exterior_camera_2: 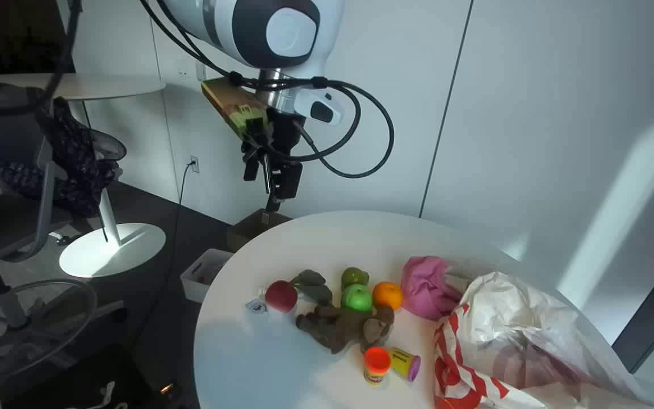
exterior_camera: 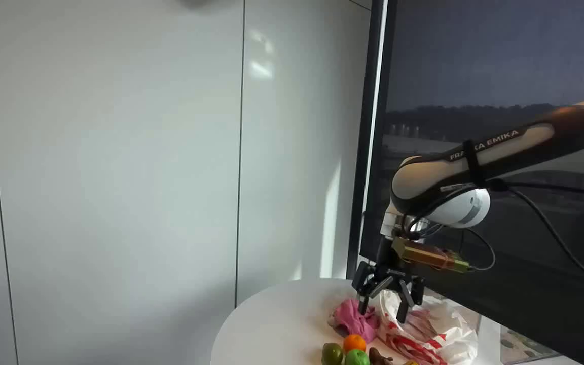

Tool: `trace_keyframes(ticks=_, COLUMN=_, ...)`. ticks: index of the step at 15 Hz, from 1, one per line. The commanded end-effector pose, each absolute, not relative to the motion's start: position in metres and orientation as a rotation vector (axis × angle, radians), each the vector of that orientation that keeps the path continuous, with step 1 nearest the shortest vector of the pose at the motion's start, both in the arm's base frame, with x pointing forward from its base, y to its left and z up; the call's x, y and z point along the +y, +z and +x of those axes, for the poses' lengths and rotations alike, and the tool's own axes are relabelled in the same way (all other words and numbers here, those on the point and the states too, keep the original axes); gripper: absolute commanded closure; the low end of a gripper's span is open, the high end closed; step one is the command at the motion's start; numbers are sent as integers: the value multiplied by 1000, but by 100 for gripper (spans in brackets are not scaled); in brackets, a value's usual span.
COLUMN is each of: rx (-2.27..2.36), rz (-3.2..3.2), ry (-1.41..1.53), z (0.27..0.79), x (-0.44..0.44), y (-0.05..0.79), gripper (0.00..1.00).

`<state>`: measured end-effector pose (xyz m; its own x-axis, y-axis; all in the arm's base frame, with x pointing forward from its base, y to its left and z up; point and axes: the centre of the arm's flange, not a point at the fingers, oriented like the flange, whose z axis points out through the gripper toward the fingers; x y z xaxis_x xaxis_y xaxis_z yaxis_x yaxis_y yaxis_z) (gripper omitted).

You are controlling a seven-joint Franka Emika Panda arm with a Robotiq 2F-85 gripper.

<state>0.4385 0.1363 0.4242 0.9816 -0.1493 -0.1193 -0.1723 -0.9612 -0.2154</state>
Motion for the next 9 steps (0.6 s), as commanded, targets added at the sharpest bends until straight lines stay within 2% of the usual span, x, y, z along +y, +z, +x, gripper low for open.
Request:
trace_keyframes(ticks=1, rx=238, rz=-2900, ry=145, z=439, x=136, y=426, gripper=0)
trace_keyframes(ticks=9, rx=236, rz=-2899, ry=135, z=440, x=137, y=429, gripper=0)
